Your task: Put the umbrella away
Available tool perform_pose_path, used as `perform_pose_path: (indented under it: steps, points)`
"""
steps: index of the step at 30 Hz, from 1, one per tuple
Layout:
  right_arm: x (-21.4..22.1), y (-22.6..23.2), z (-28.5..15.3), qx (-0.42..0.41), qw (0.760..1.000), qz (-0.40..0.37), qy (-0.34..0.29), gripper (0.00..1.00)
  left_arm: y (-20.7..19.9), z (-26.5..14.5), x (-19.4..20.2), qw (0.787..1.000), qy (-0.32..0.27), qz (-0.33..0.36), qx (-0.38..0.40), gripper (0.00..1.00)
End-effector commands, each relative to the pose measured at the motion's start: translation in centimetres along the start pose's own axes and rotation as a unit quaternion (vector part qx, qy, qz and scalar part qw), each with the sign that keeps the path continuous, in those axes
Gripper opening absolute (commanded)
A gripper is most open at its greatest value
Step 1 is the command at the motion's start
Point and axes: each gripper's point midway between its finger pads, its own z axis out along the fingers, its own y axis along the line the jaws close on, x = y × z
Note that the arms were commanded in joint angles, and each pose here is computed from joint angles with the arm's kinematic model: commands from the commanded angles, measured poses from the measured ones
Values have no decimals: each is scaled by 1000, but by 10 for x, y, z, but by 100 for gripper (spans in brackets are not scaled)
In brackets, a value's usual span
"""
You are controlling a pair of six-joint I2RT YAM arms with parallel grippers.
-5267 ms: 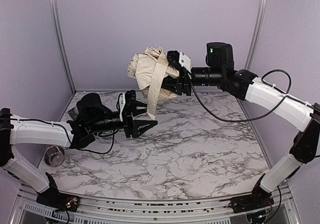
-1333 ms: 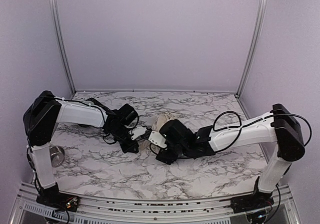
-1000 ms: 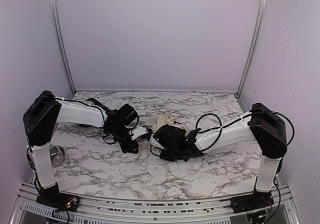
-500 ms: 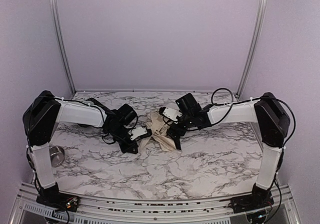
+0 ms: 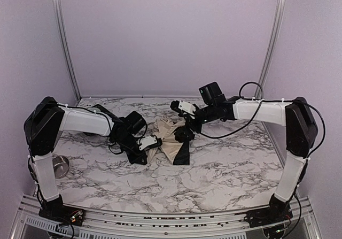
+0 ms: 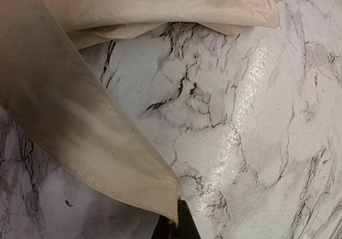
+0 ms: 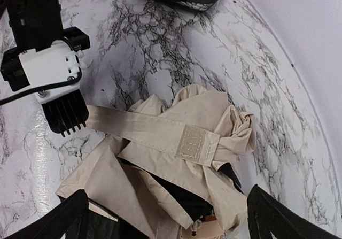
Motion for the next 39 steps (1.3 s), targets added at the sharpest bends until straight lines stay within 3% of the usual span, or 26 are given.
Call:
perform_pose_path:
  steps: [1, 8, 16, 20, 25, 28, 38, 39]
  points:
    - [-34, -5, -32, -66, 997, -11, -45, 100, -12, -3, 20, 999, 36, -12, 15, 0]
    - [-9, -67, 2, -50, 997, 60, 16, 100, -12, -3, 21, 999, 38, -11, 13, 0]
    - [48, -27, 49, -112, 988, 57, 89, 100, -12, -2, 22, 999, 41, -10, 12, 0]
    - [86, -7, 81, -91, 985, 46, 138, 100, -12, -2, 22, 999, 40, -11, 14, 0]
    - [110, -14, 106, -54, 985, 67, 152, 96, -18, -9, 16, 999, 28, -5, 17, 0]
    - [121, -14, 112, -40, 984, 80, 151, 80, -28, -13, 11, 999, 18, 4, 29, 0]
    - [125, -20, 116, -33, 980, 163, 108, 0, -78, -33, 12, 998, -6, 26, 57, 0]
    - [121, -26, 113, -26, 979, 176, 101, 0, -82, -35, 13, 998, -10, 25, 61, 0]
